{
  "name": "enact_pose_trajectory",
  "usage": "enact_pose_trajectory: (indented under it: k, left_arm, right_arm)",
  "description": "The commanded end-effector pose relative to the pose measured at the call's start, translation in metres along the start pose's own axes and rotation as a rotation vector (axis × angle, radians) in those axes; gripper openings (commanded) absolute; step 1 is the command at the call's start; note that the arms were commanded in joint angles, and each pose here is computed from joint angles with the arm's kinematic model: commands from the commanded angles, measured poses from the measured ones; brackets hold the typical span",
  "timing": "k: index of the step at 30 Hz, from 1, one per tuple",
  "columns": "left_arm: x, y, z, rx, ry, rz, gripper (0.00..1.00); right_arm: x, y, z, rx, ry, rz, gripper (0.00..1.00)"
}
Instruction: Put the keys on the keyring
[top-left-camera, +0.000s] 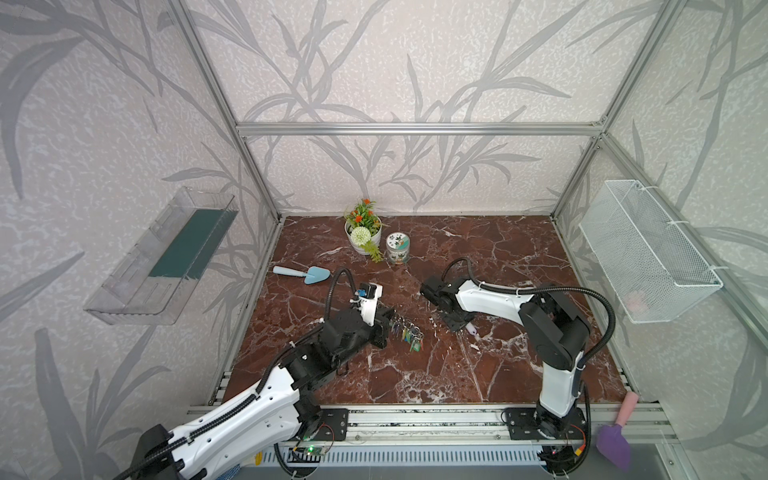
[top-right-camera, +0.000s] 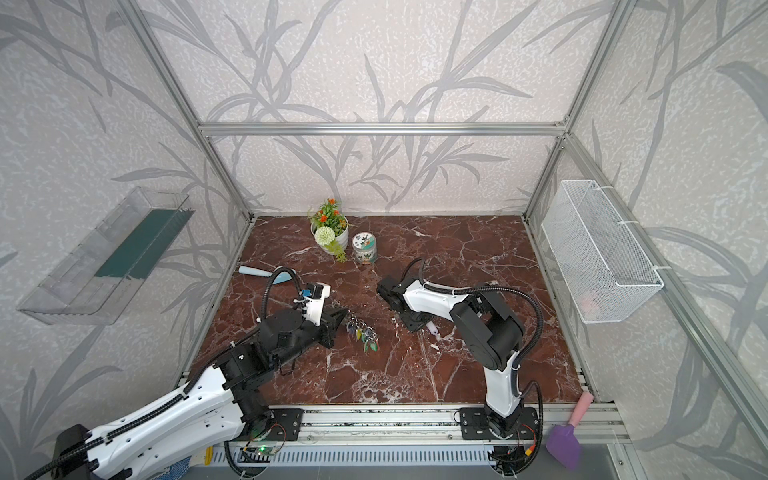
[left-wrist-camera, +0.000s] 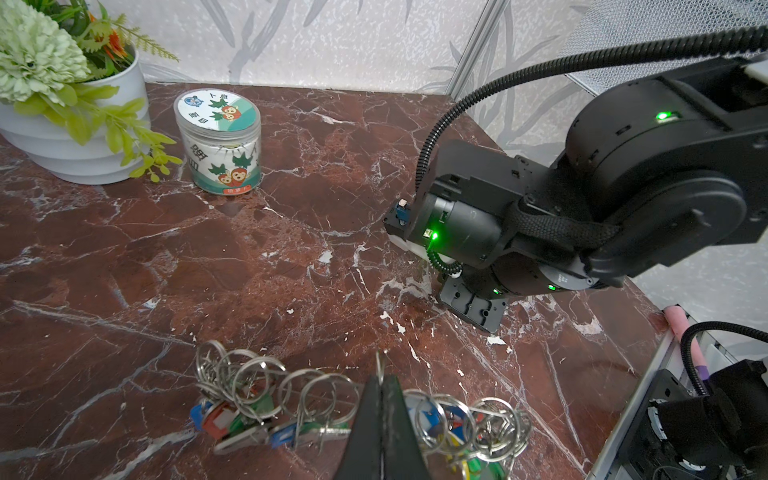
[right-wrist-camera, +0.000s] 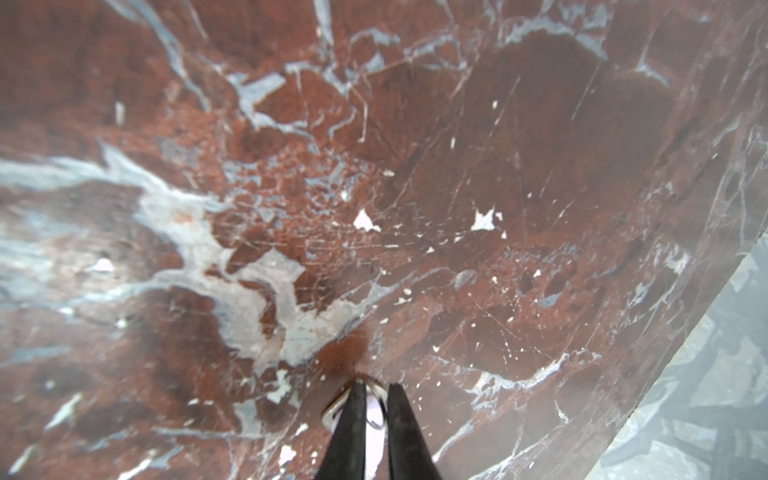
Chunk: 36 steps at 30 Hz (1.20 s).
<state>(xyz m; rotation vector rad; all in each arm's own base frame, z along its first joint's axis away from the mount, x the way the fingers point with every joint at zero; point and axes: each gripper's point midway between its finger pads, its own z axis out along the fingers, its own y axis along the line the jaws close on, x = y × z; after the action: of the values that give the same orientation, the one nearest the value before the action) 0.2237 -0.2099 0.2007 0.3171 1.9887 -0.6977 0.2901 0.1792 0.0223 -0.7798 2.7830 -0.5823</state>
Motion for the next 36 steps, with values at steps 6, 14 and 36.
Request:
enact_pose_trajectory:
  k: [6,14,36]
  left_arm:
    - [-0.022,-0.006,-0.003,0.016,-0.079,-0.017,0.00]
    - [-0.023,-0.007,-0.003,0.020,-0.080,-0.017,0.00]
    - [-0.028,-0.009,-0.005,0.027,-0.086,-0.019,0.00]
  right_arm:
    - [-0.002,0.000,-0.006,-0.057,-0.010,0.041,0.14]
    - [-0.002,-0.005,-0.009,-0.065,-0.019,0.059,0.11]
    - [-0.010,-0.011,-0.037,-0.160,-0.154,0.150,0.00]
